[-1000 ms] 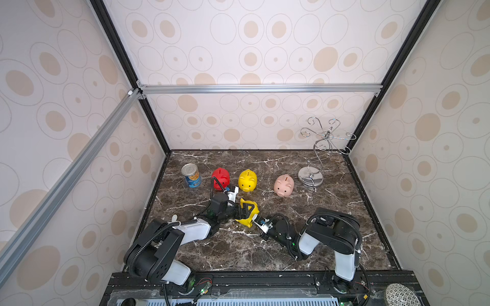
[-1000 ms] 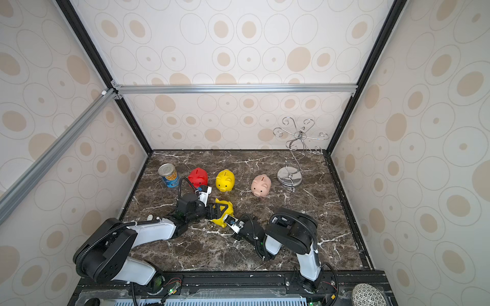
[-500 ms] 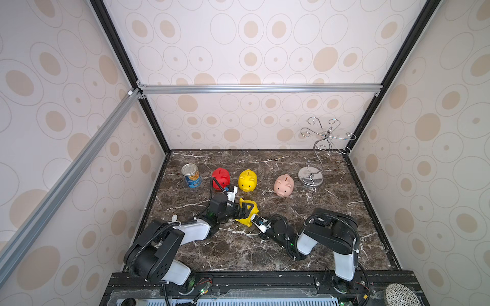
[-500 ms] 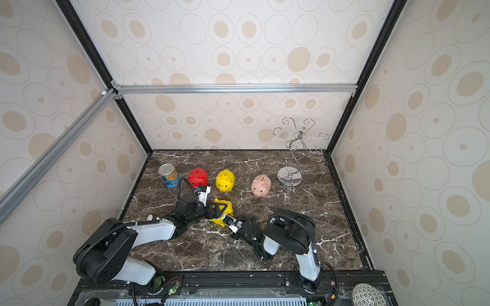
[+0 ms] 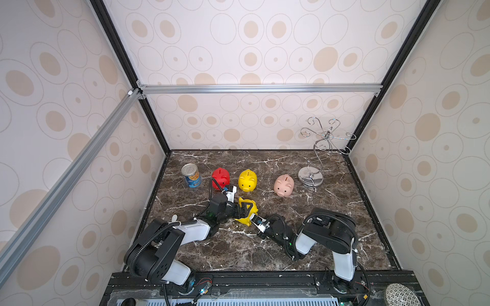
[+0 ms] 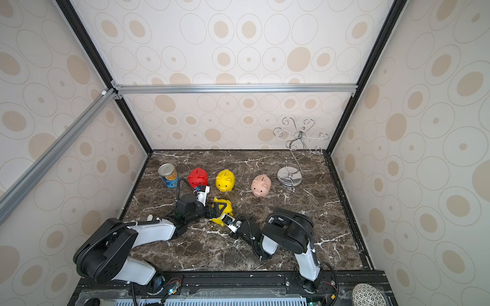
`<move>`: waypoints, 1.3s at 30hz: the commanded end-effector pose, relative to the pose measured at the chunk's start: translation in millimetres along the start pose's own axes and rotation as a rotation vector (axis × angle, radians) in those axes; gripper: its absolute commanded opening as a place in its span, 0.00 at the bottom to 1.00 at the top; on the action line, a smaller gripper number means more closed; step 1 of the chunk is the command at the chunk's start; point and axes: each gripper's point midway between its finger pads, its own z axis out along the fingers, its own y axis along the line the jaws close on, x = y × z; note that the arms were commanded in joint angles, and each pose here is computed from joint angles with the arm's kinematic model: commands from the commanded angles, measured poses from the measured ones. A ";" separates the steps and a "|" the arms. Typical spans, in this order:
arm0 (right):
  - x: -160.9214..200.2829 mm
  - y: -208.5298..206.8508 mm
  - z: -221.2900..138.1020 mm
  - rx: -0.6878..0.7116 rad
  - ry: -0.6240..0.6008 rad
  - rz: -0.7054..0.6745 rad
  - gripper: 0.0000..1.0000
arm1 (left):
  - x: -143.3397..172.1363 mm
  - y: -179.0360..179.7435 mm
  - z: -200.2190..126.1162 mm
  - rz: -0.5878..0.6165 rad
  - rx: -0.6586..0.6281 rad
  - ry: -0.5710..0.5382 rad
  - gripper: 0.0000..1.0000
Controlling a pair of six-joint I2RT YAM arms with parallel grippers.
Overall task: Open piggy banks
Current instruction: Open the lid on the piggy bank.
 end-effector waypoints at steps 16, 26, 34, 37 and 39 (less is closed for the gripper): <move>-33.2 2.3 16.9 0.178 -0.008 -0.470 0.00 | 52.8 5.7 1.6 -0.045 -0.013 0.198 0.90; -25.7 -4.4 -6.7 0.174 -0.001 -0.281 0.00 | 31.0 9.8 2.3 -0.006 -0.059 0.126 0.90; 9.6 -14.1 -44.3 0.202 0.085 -0.129 0.00 | 7.6 16.1 5.5 0.005 -0.079 0.067 0.92; 16.7 -18.1 -52.4 0.220 0.105 -0.108 0.00 | 6.0 17.1 10.0 -0.003 -0.073 0.075 0.93; 15.3 -23.8 -55.7 0.247 0.107 -0.102 0.00 | 6.1 14.0 11.2 -0.011 -0.055 0.075 0.92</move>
